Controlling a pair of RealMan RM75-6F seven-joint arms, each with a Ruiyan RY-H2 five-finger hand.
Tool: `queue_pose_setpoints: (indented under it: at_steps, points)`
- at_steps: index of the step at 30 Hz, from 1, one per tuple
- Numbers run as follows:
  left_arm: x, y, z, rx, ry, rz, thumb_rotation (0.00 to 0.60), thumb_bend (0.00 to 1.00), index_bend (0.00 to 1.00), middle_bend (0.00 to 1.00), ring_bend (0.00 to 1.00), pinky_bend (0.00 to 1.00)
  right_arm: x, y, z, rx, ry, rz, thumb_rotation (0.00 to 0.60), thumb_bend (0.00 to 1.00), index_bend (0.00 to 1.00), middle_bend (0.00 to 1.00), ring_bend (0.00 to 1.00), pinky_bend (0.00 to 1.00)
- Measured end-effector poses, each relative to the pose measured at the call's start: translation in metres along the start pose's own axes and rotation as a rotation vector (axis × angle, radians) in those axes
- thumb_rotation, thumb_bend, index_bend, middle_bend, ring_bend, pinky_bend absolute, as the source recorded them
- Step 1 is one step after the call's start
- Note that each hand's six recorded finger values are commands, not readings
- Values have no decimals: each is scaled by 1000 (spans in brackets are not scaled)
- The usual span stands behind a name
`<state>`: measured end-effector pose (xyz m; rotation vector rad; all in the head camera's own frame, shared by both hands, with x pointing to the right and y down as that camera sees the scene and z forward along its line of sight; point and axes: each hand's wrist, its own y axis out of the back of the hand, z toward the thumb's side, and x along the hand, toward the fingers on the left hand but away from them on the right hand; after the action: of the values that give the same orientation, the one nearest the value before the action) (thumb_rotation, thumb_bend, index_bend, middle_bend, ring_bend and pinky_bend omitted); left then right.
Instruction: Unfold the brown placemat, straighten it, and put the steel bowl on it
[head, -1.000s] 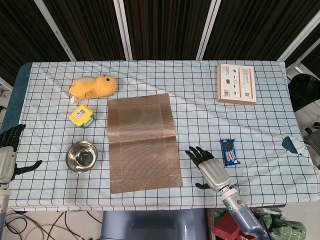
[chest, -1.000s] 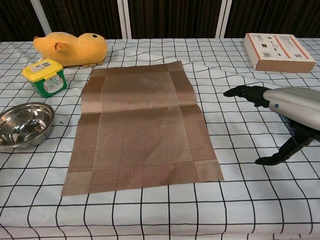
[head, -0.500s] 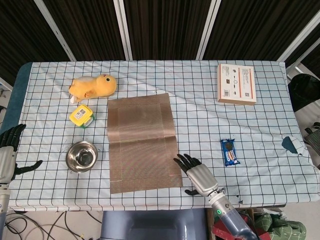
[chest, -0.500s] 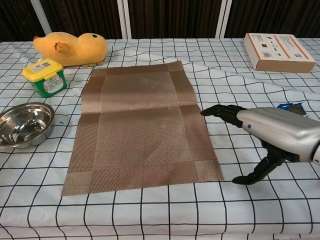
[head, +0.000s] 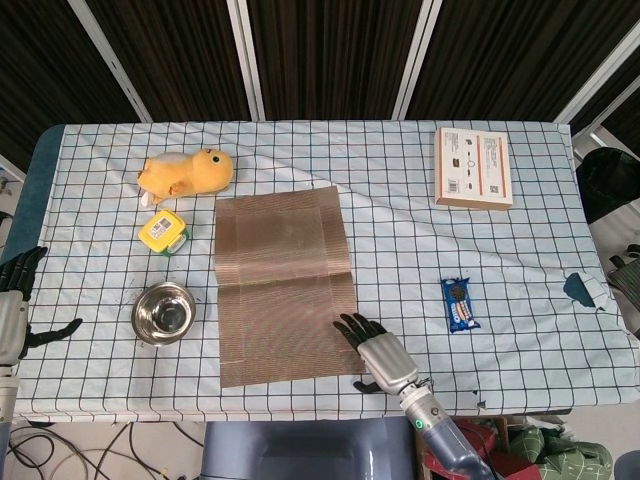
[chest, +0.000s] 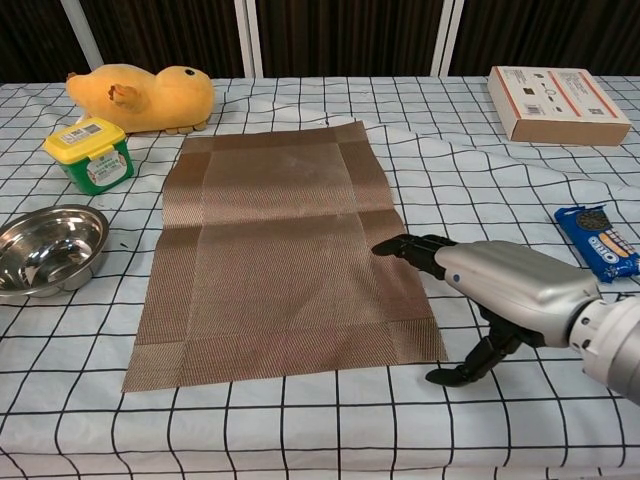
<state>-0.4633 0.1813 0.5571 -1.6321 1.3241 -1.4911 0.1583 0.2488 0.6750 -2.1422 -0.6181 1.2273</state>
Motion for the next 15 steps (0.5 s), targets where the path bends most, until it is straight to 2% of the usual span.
queue_pose_setpoints:
  at_steps: [15]
  points:
    - [2,-1,0,-2,0,-8,600,37,49,47,0,34,-10,-7,2,-11,-16,-10,600,140,0,0,9,157]
